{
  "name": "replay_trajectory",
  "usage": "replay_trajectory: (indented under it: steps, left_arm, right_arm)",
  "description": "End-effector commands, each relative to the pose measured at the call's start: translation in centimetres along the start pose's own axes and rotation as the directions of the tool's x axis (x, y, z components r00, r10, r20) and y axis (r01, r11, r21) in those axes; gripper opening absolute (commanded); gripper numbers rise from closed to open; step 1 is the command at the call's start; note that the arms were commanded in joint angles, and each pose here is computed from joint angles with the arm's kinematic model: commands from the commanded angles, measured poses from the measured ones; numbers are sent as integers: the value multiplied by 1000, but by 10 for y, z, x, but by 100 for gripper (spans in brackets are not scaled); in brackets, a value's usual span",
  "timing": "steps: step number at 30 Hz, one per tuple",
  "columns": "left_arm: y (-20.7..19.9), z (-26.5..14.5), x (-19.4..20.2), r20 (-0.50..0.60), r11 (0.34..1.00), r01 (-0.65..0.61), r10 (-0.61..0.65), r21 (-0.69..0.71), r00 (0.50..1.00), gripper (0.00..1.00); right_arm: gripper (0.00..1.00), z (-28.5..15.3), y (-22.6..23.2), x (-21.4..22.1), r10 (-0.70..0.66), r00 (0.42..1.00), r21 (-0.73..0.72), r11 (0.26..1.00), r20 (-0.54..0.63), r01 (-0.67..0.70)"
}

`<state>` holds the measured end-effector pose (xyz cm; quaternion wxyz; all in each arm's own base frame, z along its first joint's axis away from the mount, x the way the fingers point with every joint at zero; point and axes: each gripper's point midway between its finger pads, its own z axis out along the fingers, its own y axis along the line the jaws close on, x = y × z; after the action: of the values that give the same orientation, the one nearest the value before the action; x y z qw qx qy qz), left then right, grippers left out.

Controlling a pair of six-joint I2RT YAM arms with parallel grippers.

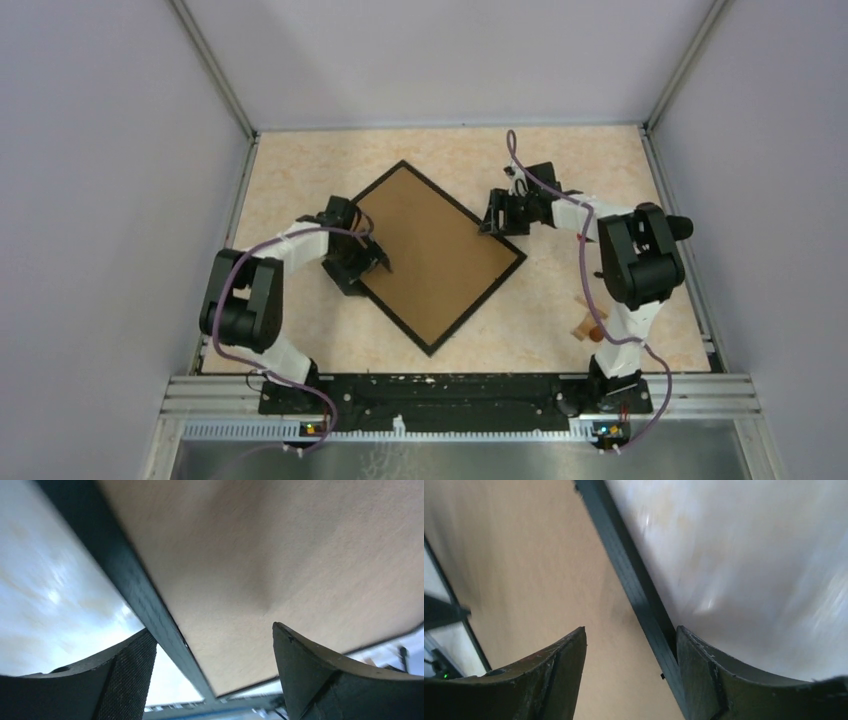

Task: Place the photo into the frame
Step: Adjust the photo frame at the center of the board.

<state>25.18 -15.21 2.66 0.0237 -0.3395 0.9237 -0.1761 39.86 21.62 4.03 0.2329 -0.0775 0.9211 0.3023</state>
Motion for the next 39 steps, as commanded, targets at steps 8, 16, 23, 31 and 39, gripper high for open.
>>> replay_trajectory:
  steps: [8, 16, 23, 31, 39]
  left_arm:
    - [-54, 29, -108, 307, 945, -320, 286, 67, 908, 91]
    - [-43, -25, -122, 448, 948, -316, 301, -45, 841, 98]
    - [-116, -76, -31, 491, 723, -626, 448, 293, 747, 94]
    - [-138, -8, 109, 203, 488, -625, 665, 609, 718, 86]
    - [-94, 37, 113, 105, 604, -576, 635, 550, 766, 84]
  right_arm:
    - [65, -40, 96, 154, 90, 969, -104, 988, -231, -117]
    - [71, -74, 51, 85, 107, 989, 78, 992, -104, -100]
    - [61, -78, 46, 99, 172, 977, 62, 984, -126, -166]
    - [48, -74, 69, 155, 210, 954, 31, 978, -215, -208]
    - [39, -63, 69, 186, 231, 937, 32, 972, -261, -231]
